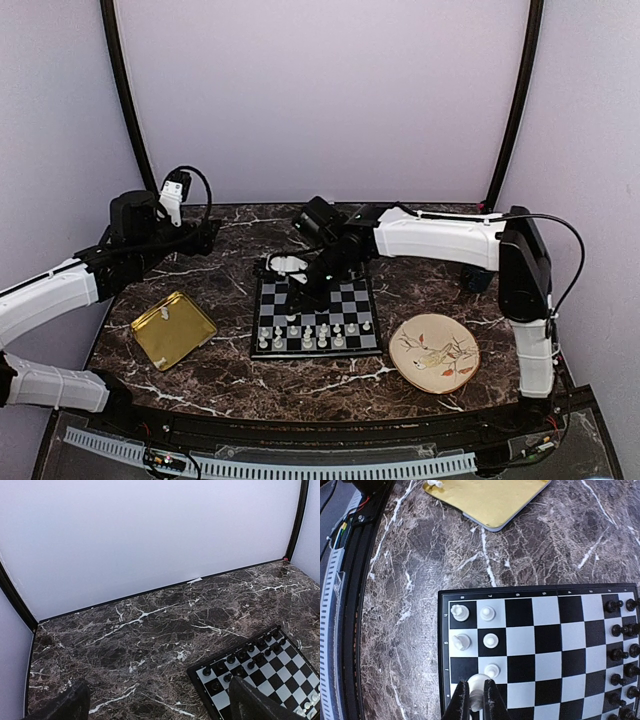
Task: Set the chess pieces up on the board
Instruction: Place the bishop on c1.
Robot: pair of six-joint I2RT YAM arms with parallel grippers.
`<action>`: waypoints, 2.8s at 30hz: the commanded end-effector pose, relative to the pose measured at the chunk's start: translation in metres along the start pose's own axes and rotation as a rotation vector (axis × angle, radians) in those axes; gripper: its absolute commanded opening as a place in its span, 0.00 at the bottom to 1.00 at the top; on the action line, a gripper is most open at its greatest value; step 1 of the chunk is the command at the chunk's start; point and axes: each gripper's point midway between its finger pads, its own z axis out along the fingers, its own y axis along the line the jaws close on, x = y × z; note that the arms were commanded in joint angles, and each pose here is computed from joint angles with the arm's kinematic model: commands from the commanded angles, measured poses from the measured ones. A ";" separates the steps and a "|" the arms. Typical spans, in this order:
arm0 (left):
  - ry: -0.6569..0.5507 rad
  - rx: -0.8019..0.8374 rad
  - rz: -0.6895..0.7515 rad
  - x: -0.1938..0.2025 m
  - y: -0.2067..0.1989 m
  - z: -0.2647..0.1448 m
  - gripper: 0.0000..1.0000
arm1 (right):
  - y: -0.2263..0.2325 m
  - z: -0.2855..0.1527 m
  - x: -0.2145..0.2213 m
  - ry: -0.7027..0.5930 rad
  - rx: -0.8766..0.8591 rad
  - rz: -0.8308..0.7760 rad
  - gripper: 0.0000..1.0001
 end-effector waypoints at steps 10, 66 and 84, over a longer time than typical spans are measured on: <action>-0.127 -0.346 -0.067 -0.010 0.063 -0.020 0.99 | 0.016 0.033 0.006 0.077 -0.011 -0.083 0.06; -0.093 -0.189 0.138 -0.003 0.035 -0.013 0.93 | 0.023 0.065 0.042 0.177 -0.046 -0.089 0.14; 0.011 -0.268 0.094 0.009 0.048 -0.004 0.97 | 0.024 0.031 0.009 0.105 -0.029 -0.091 0.28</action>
